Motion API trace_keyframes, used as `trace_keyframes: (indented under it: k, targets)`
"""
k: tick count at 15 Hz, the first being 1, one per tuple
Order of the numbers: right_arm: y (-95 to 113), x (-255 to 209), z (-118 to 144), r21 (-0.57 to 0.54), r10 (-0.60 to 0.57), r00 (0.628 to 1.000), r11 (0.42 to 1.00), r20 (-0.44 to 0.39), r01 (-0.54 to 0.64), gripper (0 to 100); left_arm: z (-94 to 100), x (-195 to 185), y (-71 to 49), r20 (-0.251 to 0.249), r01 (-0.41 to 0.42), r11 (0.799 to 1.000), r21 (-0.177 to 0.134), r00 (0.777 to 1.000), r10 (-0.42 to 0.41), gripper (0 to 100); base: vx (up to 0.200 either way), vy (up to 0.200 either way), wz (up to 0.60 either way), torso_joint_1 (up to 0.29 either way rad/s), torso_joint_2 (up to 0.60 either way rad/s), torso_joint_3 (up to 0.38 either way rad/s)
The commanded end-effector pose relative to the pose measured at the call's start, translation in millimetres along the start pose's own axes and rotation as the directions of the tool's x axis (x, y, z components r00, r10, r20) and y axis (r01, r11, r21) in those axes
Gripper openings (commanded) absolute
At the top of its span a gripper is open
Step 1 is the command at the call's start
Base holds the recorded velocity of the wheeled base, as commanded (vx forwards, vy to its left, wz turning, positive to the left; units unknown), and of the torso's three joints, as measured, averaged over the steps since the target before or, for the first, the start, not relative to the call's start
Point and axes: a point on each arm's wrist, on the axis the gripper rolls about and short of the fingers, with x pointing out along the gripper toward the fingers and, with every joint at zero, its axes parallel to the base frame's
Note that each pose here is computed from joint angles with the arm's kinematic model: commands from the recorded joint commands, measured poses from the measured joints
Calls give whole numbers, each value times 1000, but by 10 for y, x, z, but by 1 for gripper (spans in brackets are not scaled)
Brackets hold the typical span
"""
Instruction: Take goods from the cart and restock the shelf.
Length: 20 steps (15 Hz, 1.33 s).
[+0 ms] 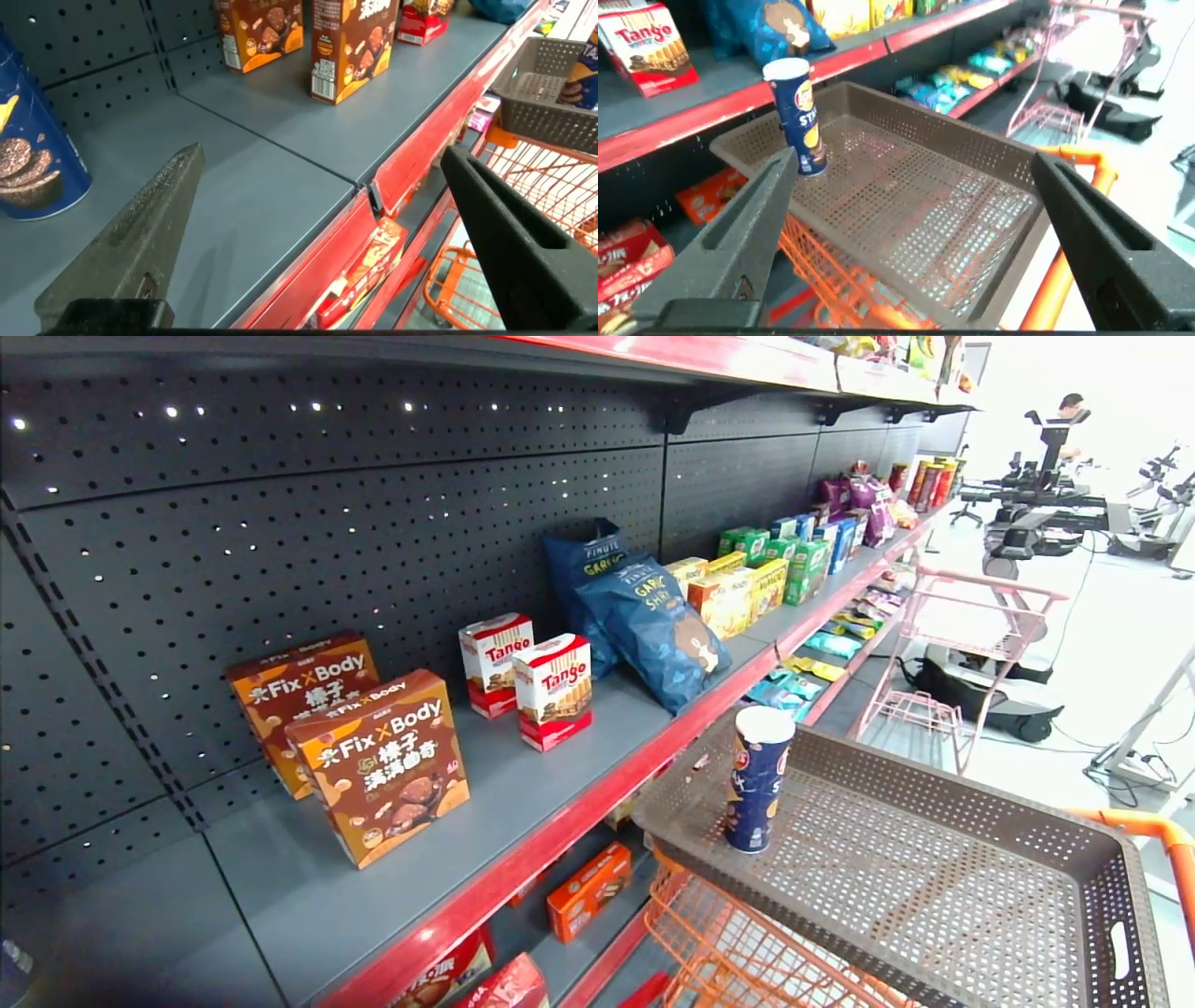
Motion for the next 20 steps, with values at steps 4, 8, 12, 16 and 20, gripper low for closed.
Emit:
trace_keyframes:
  k: [4,8,12,16,20]
  targets:
    - [44,1298,249,-27,36,947,999,-320,-47,100,1,1,0,-1,1,1000,0,1000,-1,100,0,0,0,0,0,0]
    - [151,1970,36,13,182,921,982,-345,-190,100,1,1,0,-1,0,1000,0,1000,0,100,0,0,0,0,0,0]
    - [256,2644,-378,20,292,906,954,-308,-301,100,1,1,0,-1,0,1000,0,1000,0,100,0,0,0,0,0,0]
    - [405,2990,-622,6,354,897,931,-265,-366,100,1,1,0,-1,1,1000,0,1000,-1,100,0,0,0,0,0,0]
    - [643,3180,-787,20,483,844,870,-233,-492,100,1,1,0,-1,1,1000,0,1000,-1,100,0,0,0,0,0,0]
